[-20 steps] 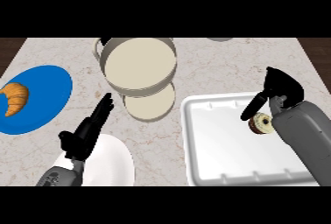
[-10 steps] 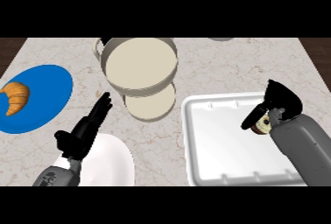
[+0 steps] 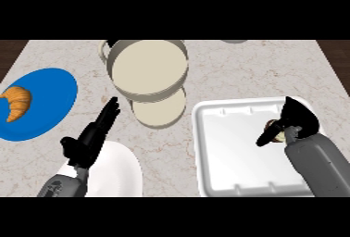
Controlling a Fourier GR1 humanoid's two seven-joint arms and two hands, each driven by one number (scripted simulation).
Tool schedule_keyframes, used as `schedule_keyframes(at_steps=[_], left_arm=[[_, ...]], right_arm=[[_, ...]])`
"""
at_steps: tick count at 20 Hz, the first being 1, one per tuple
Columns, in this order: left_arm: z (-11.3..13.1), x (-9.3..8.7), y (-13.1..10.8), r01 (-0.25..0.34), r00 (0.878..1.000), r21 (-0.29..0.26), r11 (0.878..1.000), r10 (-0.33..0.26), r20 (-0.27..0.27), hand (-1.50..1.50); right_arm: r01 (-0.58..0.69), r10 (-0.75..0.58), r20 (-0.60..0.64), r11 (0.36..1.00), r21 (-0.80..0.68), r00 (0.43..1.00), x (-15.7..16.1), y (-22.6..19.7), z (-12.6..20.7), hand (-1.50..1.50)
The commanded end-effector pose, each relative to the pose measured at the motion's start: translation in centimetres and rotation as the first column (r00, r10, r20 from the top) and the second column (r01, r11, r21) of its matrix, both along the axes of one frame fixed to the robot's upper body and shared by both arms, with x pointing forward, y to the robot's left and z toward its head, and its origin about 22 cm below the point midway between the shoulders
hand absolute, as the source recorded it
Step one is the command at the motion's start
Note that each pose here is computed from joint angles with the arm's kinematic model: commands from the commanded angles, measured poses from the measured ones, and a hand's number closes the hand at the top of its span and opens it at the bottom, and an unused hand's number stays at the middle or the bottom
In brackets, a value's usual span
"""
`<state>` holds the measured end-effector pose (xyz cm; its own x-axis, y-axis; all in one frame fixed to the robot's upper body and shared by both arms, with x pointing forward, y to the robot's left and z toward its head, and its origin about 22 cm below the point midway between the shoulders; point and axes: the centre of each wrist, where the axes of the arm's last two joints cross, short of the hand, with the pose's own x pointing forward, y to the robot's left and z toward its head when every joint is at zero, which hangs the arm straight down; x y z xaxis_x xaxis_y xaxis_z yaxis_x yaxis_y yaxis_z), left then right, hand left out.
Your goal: Pick the cupcake from the tray and place it in the tiered basket
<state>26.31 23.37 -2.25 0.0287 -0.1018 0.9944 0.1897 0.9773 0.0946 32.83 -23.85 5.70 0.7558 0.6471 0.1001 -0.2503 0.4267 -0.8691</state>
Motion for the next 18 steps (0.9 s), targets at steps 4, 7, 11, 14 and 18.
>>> schedule_keyframes(at_steps=[4, 7, 11, 14, 18], left_arm=[[1.0, 0.4, 1.3, 0.001, 1.0, -0.008, 1.0, -0.001, 0.005, 0.0], [0.0, 0.3, 0.2, -0.003, 1.0, 0.006, 1.0, 0.003, -0.007, 0.0], [-0.4, -0.6, 1.0, 0.017, 1.0, 0.007, 1.0, -0.017, 0.011, 0.0], [0.0, 0.4, 1.4, 0.008, 0.999, -0.001, 1.0, -0.008, 0.032, 0.0], [-1.3, 0.5, 1.0, 0.006, 1.0, 0.004, 1.0, -0.006, 0.0, 0.0]], right_arm=[[0.148, -0.149, -0.06, 0.989, -0.014, 0.987, -1.2, 0.7, -0.1, -1.5], [0.146, -0.148, -0.084, 0.989, -0.03, 0.985, -0.3, -0.6, -2.0, -1.5], [0.122, -0.123, 0.062, 0.992, 0.031, 0.99, -0.5, 0.5, -1.9, 1.5], [0.061, -0.059, 0.14, 0.998, -0.016, 0.988, 0.8, -0.1, -2.4, 1.5], [0.056, -0.051, 0.162, 0.998, -0.025, 0.985, 0.0, 0.0, -2.2, 1.5]])
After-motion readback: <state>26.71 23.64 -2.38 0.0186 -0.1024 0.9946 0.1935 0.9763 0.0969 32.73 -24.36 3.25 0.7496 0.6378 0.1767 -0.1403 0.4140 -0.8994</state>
